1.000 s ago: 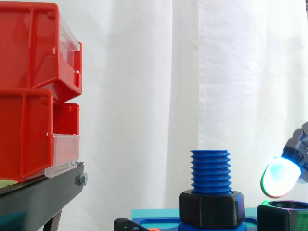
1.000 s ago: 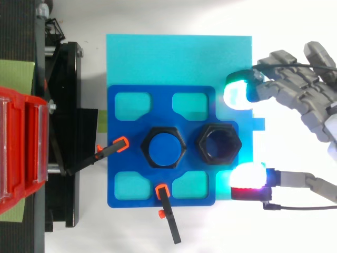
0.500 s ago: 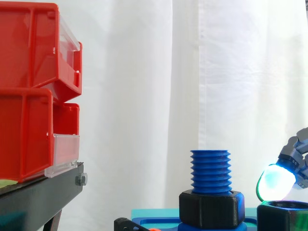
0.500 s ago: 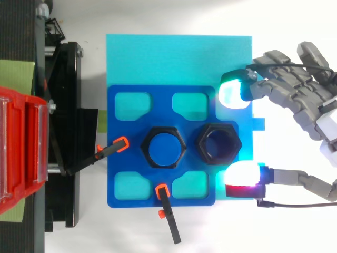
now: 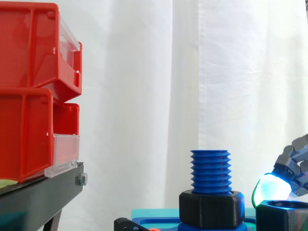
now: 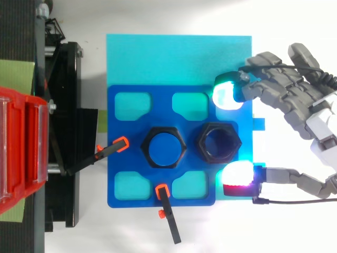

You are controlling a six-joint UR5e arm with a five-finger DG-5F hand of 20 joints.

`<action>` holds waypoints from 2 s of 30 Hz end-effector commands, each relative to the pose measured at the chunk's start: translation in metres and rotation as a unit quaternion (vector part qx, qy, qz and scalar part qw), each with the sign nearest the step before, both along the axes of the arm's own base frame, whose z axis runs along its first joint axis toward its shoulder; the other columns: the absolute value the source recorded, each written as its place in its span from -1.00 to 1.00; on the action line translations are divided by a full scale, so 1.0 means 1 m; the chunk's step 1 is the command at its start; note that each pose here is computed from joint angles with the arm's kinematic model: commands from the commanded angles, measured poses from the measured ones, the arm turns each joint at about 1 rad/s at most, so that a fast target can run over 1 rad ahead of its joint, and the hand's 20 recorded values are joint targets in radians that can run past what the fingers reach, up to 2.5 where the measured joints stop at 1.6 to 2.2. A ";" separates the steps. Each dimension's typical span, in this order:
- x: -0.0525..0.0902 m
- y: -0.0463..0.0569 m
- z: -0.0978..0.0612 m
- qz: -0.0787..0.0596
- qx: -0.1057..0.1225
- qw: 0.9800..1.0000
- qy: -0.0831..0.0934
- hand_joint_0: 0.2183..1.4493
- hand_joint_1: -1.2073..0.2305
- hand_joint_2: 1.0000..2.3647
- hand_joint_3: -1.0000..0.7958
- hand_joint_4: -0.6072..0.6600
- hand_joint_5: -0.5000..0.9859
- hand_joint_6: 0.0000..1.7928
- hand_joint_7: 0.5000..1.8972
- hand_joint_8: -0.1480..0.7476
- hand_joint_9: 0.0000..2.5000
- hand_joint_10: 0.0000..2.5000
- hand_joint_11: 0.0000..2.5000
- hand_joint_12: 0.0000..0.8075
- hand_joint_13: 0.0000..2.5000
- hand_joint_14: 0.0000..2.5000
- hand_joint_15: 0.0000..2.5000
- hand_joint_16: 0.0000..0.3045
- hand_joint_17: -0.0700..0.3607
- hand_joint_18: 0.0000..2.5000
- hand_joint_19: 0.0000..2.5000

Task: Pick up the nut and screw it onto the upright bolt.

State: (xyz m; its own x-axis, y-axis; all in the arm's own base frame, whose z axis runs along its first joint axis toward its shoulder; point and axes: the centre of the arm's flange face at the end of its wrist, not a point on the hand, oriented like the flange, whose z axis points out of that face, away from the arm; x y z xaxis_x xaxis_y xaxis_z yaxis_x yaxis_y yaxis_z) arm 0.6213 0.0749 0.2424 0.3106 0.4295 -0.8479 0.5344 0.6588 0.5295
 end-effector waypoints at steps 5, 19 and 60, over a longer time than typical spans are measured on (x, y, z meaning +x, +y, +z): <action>0.001 -0.002 0.000 0.003 -0.001 1.000 0.001 -0.85 -0.61 -1.00 -0.44 0.33 -0.70 -0.44 -0.62 0.03 -0.83 -1.00 -0.93 0.10 -0.98 -1.00 -1.00 -0.53 0.08 -1.00 -1.00; 0.003 -0.008 0.000 0.007 0.002 1.000 0.000 -0.64 -0.60 -1.00 -0.44 0.37 -0.66 -0.44 -0.32 -0.04 -0.81 -1.00 -0.91 -0.03 -0.97 -1.00 -1.00 -0.61 -0.05 -1.00 -1.00; 0.018 -0.018 0.007 0.045 0.012 0.999 -0.015 -0.93 -0.38 -1.00 -0.44 0.28 -0.73 -0.44 -0.65 0.01 -0.98 -1.00 -0.95 0.10 -1.00 -1.00 -1.00 -0.49 0.13 -1.00 -1.00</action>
State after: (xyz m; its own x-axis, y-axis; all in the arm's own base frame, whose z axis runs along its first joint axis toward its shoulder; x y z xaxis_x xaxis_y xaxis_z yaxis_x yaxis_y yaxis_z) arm 0.6373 0.0560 0.2468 0.2913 0.4730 -0.8315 0.4624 0.6913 0.5552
